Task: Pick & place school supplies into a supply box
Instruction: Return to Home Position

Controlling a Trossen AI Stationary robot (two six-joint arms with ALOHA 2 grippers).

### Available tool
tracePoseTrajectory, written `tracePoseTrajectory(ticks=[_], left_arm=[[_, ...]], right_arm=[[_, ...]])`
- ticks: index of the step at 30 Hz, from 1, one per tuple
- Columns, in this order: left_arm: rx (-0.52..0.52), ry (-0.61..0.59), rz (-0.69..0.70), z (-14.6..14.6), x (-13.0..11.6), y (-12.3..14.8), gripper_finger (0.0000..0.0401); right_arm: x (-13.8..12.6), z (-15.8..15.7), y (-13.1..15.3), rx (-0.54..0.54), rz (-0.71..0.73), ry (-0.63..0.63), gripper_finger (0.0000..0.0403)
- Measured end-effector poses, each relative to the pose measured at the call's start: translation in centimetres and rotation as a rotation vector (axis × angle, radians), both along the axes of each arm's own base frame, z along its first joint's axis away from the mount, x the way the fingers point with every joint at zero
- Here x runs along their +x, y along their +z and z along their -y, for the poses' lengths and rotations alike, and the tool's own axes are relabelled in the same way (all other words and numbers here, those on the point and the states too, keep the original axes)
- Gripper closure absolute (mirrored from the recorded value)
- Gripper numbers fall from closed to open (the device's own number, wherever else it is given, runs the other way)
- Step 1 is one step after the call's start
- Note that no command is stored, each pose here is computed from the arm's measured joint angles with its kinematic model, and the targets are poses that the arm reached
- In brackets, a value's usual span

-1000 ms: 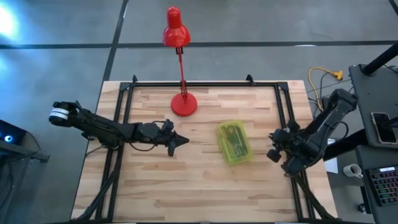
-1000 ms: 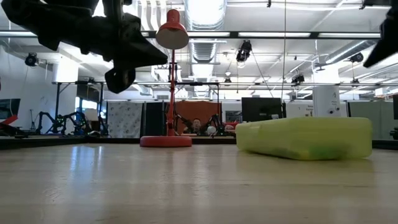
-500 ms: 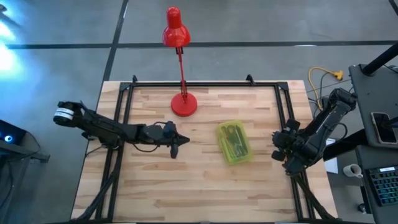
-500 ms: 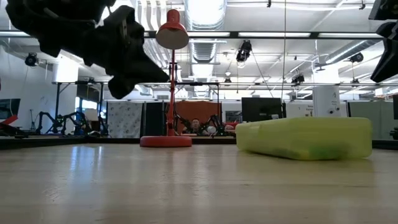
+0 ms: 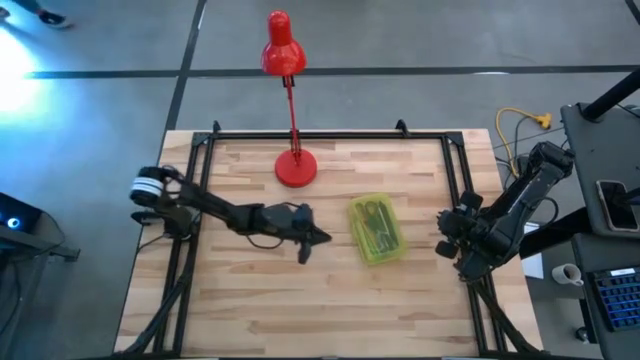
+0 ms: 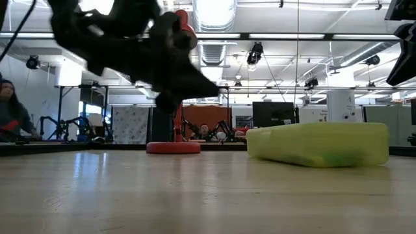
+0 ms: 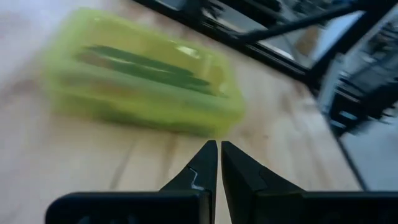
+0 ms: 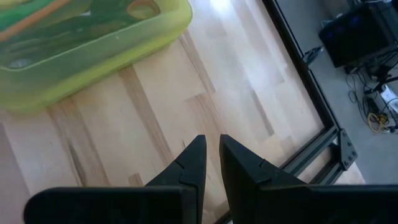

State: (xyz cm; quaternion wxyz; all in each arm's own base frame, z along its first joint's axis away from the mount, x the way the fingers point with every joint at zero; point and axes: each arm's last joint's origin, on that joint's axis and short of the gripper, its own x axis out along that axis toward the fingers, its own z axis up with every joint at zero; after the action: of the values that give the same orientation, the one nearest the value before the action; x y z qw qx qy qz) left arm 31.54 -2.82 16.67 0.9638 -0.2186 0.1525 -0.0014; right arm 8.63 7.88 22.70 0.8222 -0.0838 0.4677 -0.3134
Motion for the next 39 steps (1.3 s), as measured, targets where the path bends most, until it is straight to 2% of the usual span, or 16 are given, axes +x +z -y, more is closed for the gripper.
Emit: tracePoseTrajectory(ticks=[4, 8, 13, 19, 23, 25, 28, 31, 33, 36, 39], left_arm=[[-0.031, -0.09, 0.055, 0.5, 2.9, 1.5, 0.0395], [-0.045, -0.103, 0.122, 1.2, 4.5, 4.1, 0.0395], [-0.077, -0.115, 0.076, 2.1, 5.5, 5.7, 0.0395], [-0.124, -0.096, -0.011, 2.2, 5.8, 5.9, 0.0395], [-0.2, -0.072, -0.056, 2.3, 5.5, 5.3, 0.0395], [-0.226, -0.068, -0.049, 2.4, 5.3, 5.7, 0.0395], [-0.232, -0.083, 0.013, 2.7, 4.4, 8.1, 0.0395], [-0.237, -0.103, 0.095, 2.7, 2.9, 11.1, 0.0395], [-0.187, -0.113, 0.107, 2.5, 1.6, 12.5, 0.0395], [-0.163, -0.114, 0.112, 2.1, -0.2, 14.4, 0.0395], [-0.177, -0.124, 0.157, 2.2, -1.7, 16.1, 0.0395]], right_arm=[[0.0, 0.0, 0.0, 0.004, 0.004, -0.003, 0.0365], [0.0, -0.1, 0.0, 0.011, 0.009, -0.006, 0.0364], [0.2, -0.3, -0.1, 0.075, 0.076, -0.07, 0.0365], [0.7, -0.9, -0.3, 0.233, 0.265, -0.252, 0.0365], [1.3, -1.6, -0.2, 0.4, 0.447, -0.402, 0.0364], [1.8, -2.1, -0.1, 0.484, 0.501, -0.431, 0.0364], [2.8, -3.3, 0.8, 0.553, 0.557, -0.326, 0.0364], [3.6, -3.7, 3.0, 0.512, 0.554, -0.183, 0.0365], [3.9, -3.8, 4.8, 0.497, 0.546, -0.111, 0.0365], [4.2, -3.9, 7.8, 0.532, 0.667, -0.104, 0.0365], [4.8, -4.5, 9.9, 0.518, 0.751, -0.016, 0.0365]])
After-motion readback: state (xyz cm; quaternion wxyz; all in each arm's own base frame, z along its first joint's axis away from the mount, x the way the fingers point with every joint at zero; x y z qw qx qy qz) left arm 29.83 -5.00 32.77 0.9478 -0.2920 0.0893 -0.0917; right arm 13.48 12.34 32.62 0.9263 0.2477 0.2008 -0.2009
